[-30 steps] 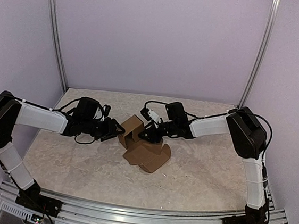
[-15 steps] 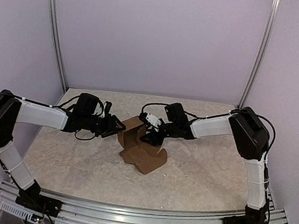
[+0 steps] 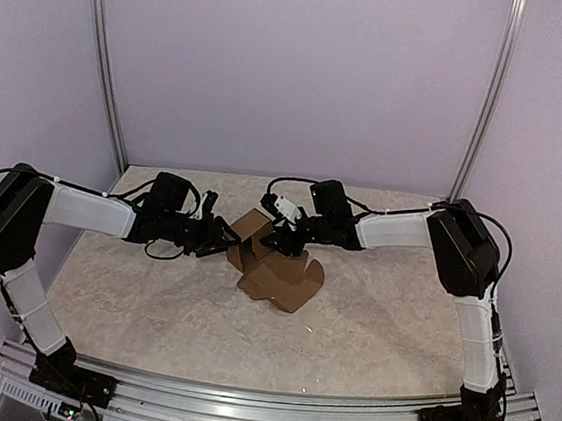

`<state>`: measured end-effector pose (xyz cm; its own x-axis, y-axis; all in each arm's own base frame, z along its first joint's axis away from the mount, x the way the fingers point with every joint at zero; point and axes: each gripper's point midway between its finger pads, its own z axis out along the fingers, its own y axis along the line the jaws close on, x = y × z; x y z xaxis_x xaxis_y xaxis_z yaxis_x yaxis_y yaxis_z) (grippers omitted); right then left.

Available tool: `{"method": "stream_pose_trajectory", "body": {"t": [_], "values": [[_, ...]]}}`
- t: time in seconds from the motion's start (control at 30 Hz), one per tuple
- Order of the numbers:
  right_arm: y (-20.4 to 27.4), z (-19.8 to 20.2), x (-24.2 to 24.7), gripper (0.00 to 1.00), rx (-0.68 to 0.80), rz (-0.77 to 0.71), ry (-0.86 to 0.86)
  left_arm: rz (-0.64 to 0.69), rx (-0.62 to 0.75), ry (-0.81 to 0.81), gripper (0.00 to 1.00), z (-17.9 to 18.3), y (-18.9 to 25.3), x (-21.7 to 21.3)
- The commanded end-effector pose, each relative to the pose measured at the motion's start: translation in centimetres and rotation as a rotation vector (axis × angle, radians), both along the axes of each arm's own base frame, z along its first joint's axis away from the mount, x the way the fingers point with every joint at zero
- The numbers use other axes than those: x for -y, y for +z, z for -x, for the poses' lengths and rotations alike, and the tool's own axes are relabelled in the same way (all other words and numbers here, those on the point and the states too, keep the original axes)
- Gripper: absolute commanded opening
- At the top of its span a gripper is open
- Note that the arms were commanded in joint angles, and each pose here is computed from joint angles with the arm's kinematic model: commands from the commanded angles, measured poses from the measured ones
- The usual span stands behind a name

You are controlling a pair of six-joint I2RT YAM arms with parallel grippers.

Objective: Fold the paper box

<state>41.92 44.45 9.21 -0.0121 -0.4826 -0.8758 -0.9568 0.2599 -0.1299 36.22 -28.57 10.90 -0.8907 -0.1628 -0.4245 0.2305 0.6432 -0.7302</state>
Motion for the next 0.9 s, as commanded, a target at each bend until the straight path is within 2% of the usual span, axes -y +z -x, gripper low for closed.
{"method": "stream_pose_trajectory", "body": {"t": [0.0, 0.13, 0.23, 0.5, 0.7, 0.87], "values": [[-0.8, -0.5, -1.9, 0.44, -0.087, -0.059, 0.024, 0.015, 0.002, -0.037, 0.48, -0.2, 0.2, 0.7], [-0.9, -1.3, -3.1, 0.23, -0.112, -0.071, 0.037, 0.023, 0.003, -0.027, 0.48, -0.6, 0.6, 0.6], [-0.6, -1.8, -3.4, 0.14, -0.116, -0.079, 0.022, 0.033, 0.012, -0.027, 0.48, -0.9, 1.3, 0.7], [0.0, -1.5, -2.6, 0.05, -0.143, -0.058, -0.015, 0.057, 0.136, -0.046, 0.50, -0.9, 6.8, 0.4], [2.8, 1.8, 0.0, 0.03, -0.112, -0.016, 0.014, 0.036, 0.287, 0.021, 0.54, 0.2, 11.7, -3.4], [3.2, 5.2, 2.4, 0.02, -0.153, 0.098, 0.039, 0.006, 0.311, 0.102, 0.56, 0.6, 10.7, -6.6]]}}
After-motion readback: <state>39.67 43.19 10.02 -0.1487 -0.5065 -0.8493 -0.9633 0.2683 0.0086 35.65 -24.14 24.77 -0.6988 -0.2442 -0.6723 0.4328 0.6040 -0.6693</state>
